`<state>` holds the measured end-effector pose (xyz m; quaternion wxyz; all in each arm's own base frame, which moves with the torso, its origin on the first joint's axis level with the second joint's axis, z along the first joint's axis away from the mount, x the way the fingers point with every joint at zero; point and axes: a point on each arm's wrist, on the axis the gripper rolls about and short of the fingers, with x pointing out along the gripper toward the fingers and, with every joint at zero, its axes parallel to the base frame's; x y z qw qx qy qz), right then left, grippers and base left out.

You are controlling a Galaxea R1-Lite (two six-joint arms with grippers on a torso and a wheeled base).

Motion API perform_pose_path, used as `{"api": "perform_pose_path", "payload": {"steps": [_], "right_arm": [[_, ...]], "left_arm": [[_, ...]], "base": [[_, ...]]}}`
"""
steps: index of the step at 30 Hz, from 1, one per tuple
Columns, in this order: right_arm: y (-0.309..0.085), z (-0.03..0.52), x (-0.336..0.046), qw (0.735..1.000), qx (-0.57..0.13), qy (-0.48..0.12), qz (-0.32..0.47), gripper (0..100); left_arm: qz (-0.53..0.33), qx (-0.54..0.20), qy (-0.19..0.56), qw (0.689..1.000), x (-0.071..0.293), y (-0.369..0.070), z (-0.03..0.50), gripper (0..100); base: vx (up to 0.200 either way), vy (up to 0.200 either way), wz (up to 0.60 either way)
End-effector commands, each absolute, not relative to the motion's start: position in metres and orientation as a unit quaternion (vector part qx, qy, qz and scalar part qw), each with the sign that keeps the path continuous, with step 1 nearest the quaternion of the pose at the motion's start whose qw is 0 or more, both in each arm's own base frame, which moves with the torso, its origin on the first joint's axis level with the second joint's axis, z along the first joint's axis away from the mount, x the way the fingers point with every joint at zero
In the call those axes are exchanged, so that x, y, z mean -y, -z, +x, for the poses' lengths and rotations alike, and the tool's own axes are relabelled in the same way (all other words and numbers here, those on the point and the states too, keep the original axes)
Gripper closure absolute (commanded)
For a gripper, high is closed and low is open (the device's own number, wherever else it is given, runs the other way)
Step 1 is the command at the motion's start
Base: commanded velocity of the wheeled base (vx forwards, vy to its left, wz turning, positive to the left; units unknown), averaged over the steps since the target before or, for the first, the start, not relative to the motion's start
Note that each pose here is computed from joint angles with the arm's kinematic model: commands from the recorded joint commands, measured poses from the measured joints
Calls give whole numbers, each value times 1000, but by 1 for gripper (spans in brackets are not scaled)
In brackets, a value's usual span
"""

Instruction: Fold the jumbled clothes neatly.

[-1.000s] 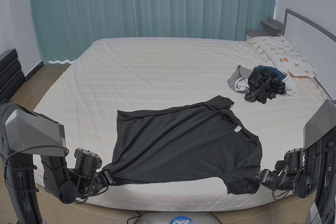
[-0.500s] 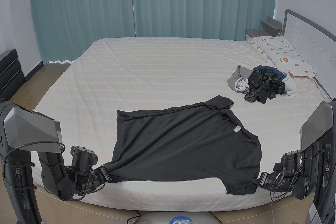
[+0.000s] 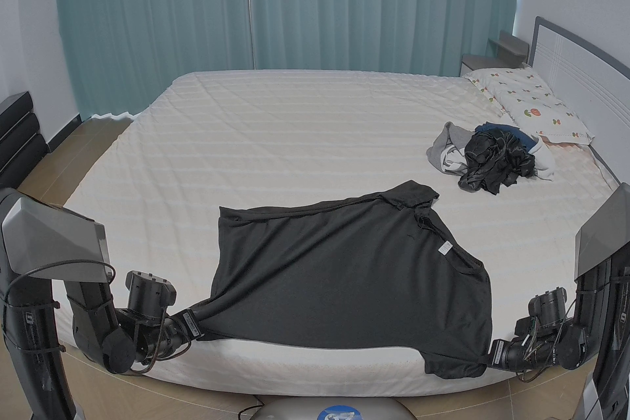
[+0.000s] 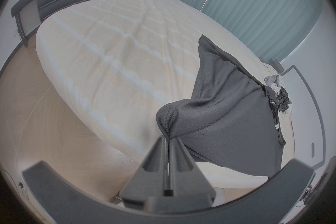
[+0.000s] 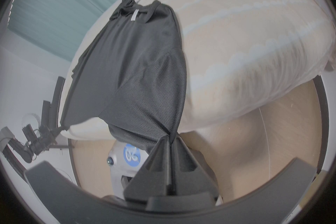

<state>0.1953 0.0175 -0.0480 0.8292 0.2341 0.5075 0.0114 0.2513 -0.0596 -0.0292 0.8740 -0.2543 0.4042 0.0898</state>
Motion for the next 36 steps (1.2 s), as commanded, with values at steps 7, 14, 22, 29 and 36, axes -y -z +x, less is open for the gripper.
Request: {"api": "perform_pose_path", "payload": {"steps": [7, 14, 22, 29, 36], "right_arm": [[42, 179, -44, 812, -551, -59, 184, 100], [43, 176, -48, 811, -558, -52, 169, 100], [43, 177, -49, 815, -552, -56, 169, 0], [25, 191, -38, 852, -477, -43, 211, 0], [8, 206, -23, 883, -388, -21, 264, 0]], "left_arm": [[-193, -441, -95, 871, 47, 24, 234, 100], [-175, -474, -98, 857, 49, 30, 229, 100], [-178, -474, -98, 857, 51, 39, 234, 0], [-200, -436, -82, 874, 48, 19, 235, 0], [-229, -392, -57, 889, 40, -6, 241, 0]], "base": [[0, 0, 0], [0, 0, 0], [0, 0, 0], [0, 0, 0], [0, 0, 0]]}}
